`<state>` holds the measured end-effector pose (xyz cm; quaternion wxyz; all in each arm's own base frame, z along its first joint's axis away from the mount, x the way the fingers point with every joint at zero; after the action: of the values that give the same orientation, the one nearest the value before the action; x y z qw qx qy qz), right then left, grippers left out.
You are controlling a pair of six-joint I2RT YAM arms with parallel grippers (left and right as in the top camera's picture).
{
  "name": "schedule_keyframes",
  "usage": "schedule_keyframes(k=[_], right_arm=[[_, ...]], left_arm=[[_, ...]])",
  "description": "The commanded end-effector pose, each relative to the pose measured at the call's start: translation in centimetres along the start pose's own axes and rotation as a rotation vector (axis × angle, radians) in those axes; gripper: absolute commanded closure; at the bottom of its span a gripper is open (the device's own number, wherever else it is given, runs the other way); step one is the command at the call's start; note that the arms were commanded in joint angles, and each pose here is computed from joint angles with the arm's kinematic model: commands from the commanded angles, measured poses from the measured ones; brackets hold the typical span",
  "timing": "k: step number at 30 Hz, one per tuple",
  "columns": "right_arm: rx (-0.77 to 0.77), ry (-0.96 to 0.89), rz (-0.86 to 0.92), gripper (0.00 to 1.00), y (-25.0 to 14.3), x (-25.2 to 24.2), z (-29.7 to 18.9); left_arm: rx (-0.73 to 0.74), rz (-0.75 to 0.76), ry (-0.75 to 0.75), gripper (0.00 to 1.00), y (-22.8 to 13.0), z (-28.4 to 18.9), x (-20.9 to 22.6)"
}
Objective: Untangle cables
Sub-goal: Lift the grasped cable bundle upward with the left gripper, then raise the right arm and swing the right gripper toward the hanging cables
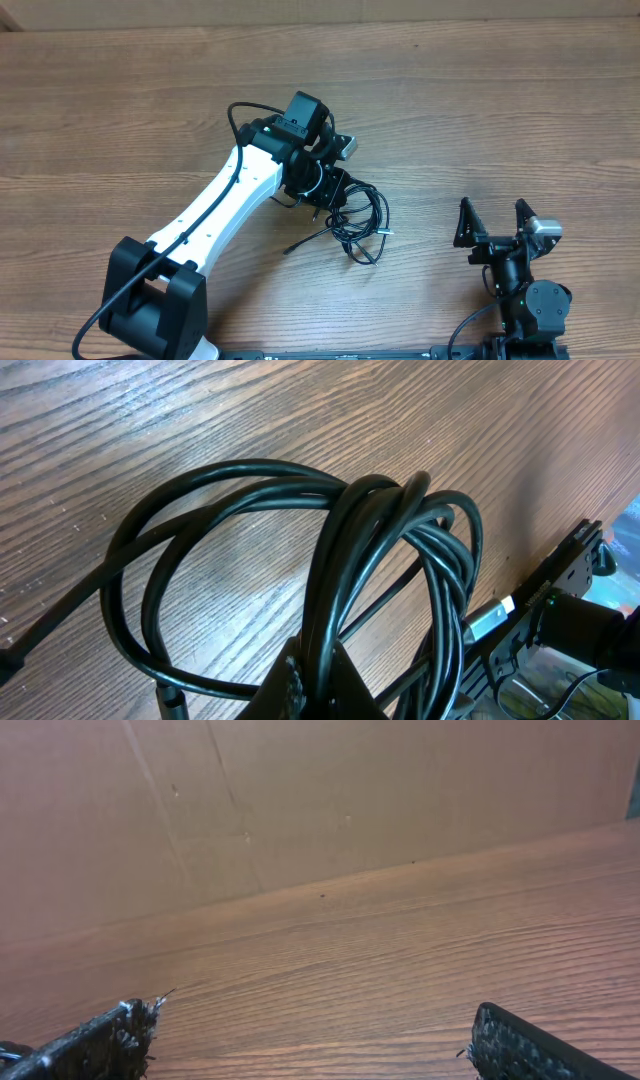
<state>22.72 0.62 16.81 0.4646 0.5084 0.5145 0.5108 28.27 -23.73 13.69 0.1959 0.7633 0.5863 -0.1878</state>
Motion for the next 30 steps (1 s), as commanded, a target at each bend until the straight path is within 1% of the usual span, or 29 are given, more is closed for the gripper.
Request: schedule_keyframes(k=[1,8,13,16,21,24,27,30], right_arm=[[0.003,-0.017,-0.003,0.00,-0.3,-0.3,0.1],[0.003,-0.017,-0.004,0.00,-0.3,-0.3,0.1],[0.003,-0.017,-0.004,0.00,-0.3,-0.3,0.1],[0.003,-0.017,-0.004,0.00,-0.3,-0.3,0.1],[0.002,-0.017,-0.004,0.00,-0.3,-0.3,0.1],[-0.032,-0.022,-0.005,0.00,0.5,-0.4,0.0],[-0.050,0.016,0.053,0.00,0.9,0.2,0.0],[-0.089,0.113,0.108,0.00,2.7,1.7,-0.3]], left_arm=[[-0.013,0.050,-0.016,0.96,0.5,-0.4,-0.8],[-0.023,0.150,-0.063,0.96,0.6,-1.1,-1.9],[-0.069,0.244,-0.119,0.96,0.5,-3.0,-3.7],[-0.108,0.276,-0.125,0.96,0.4,-4.4,-4.4],[-0.207,0.407,-0.137,0.96,-0.3,-7.7,-6.2],[-0.267,0.492,-0.140,0.96,-1.0,-9.8,-7.1],[-0.310,0.561,-0.138,0.96,-1.2,-10.9,-7.7],[-0.358,0.602,-0.137,0.96,-1.0,-11.8,-8.2]])
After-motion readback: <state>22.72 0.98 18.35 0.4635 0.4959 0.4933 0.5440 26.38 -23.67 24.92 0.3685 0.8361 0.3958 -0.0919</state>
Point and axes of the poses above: each gripper's point midway between its finger pads, its own z axis out along the fingers, its own x axis along the line the jaws close on, y = z × x, the point moved 2 cm from there along -z, back along the fingers, and after that the axes turned 11 degrees about -z, right-handed, at the moved point
